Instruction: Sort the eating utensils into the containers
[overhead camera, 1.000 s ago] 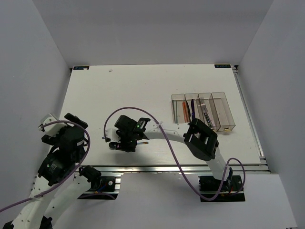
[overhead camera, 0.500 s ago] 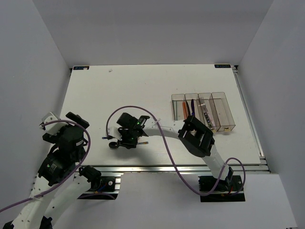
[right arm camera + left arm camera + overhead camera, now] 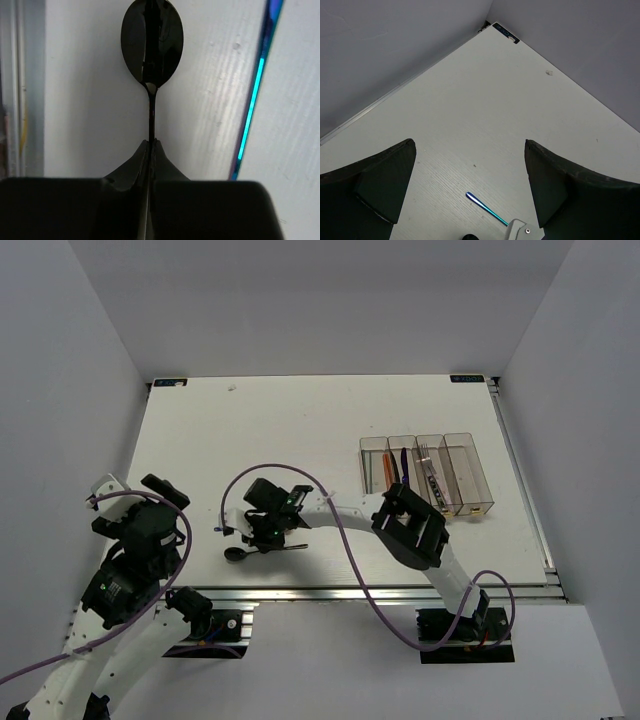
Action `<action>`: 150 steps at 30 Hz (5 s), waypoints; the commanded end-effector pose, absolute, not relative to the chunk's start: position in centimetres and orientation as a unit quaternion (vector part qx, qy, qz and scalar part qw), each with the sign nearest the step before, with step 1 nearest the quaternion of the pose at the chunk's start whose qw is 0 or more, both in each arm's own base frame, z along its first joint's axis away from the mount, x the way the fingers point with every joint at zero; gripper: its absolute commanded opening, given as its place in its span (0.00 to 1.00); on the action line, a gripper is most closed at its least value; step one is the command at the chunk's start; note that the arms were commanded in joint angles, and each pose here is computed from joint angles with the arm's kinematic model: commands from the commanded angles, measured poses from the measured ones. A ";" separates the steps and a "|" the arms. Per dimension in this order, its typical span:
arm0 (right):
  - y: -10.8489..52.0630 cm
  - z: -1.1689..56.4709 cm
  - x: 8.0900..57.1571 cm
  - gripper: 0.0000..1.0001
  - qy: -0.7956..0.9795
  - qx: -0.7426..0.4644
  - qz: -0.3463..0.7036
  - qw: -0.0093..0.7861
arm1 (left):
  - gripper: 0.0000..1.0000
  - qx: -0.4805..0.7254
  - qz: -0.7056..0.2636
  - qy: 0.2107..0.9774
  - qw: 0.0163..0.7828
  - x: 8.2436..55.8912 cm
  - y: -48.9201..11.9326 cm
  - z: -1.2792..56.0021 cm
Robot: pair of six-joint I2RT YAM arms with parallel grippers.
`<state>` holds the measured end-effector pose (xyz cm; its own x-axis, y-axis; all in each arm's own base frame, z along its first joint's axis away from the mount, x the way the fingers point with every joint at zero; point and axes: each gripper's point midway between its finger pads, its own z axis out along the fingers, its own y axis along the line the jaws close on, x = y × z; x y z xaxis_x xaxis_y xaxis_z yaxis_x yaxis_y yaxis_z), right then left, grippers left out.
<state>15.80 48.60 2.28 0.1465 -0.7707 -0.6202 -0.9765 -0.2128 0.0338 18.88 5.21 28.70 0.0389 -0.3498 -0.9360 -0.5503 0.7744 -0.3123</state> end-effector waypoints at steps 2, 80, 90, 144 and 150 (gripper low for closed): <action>48.8 4.7 12.6 0.00 0.578 -0.724 0.335 0.172 | 0.98 -0.324 0.077 0.689 0.644 18.9 5.2 28.7; 1.7 28.5 37.0 0.89 0.845 0.064 -0.089 0.523 | 0.98 -0.429 0.041 0.799 0.420 26.0 -7.1 20.0; 6.2 28.4 34.7 0.89 0.815 0.015 0.057 0.576 | 0.94 -0.558 -0.023 0.768 0.312 27.6 -12.6 15.4; 7.4 29.0 33.2 0.89 0.784 -0.011 0.094 0.613 | 0.26 -0.620 0.050 0.776 0.102 22.2 -14.2 -3.0; 7.4 29.1 33.2 0.89 0.783 -0.011 0.094 0.615 | 0.19 -0.608 0.053 0.789 0.074 20.9 -14.0 -4.4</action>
